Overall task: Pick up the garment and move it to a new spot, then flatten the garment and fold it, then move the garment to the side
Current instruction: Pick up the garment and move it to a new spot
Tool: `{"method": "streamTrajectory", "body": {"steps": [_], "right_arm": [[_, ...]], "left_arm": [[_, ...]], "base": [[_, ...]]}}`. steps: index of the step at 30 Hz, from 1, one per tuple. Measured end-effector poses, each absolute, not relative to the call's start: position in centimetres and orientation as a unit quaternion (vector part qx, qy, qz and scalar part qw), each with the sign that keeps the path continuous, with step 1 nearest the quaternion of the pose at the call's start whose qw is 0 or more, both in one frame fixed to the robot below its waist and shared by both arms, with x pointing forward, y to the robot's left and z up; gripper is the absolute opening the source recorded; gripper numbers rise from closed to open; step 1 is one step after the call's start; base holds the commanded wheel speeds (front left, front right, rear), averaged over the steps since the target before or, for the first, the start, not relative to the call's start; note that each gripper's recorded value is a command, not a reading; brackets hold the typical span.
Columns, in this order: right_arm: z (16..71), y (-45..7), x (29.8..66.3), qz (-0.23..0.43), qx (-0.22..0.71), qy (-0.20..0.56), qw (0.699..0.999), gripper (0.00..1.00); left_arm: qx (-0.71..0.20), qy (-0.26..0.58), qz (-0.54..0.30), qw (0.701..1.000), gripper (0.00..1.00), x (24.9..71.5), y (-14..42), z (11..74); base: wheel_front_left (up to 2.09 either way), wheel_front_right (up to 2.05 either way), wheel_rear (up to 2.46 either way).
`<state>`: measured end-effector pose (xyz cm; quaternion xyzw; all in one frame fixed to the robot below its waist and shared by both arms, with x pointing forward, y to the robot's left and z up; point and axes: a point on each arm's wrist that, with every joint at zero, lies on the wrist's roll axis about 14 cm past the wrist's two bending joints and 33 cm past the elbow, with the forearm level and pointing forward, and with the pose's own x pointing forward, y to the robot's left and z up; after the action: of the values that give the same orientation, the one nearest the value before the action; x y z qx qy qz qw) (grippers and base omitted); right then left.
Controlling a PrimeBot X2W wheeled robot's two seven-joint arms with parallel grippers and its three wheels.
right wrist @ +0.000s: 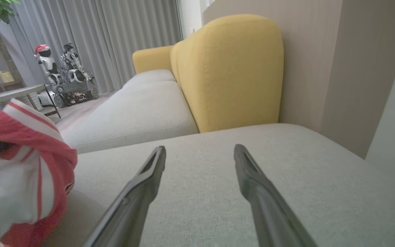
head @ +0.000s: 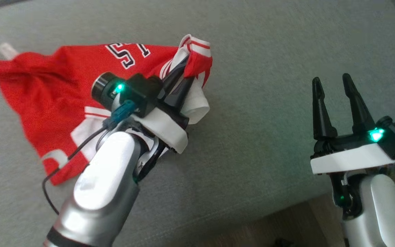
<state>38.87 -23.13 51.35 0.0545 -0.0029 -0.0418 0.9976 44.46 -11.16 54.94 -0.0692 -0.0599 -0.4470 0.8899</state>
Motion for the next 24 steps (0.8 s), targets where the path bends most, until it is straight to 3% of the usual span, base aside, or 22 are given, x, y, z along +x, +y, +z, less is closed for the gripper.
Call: {"method": "streamTrajectory", "body": {"steps": [8,9,10,11,20,24], "right_arm": [[48.2,-25.4,39.0,-0.079,0.051,0.03,0.995,1.0],[47.9,-25.5,39.1,-0.081,0.049,0.033,0.995,1.0],[47.7,-25.6,39.2,-0.082,0.048,0.035,0.995,1.0],[47.4,-25.6,39.3,-0.082,0.048,0.039,0.995,1.0],[47.5,-24.1,40.5,-0.056,0.05,0.033,0.997,1.0],[47.9,-22.8,41.4,-0.035,0.047,0.031,0.998,1.0]], "left_arm": [[-0.057,0.087,-0.496,0.862,0.0,44.1,-15.2,43.7],[-0.056,0.093,-0.502,0.858,0.22,44.0,-15.5,43.2],[-0.058,0.097,-0.505,0.856,0.77,44.0,-15.8,42.9],[-0.06,0.098,-0.507,0.854,1.0,44.0,-16.0,42.7],[-0.083,0.059,-0.487,0.867,1.0,44.7,-14.1,45.2],[-0.069,0.017,-0.432,0.899,1.0,46.1,-10.5,47.0]], "base": [[0.0,0.0,0.0],[0.0,0.0,0.0],[0.0,0.0,0.0],[0.0,0.0,0.0],[0.0,0.0,0.0],[0.0,0.0,0.0]]}}
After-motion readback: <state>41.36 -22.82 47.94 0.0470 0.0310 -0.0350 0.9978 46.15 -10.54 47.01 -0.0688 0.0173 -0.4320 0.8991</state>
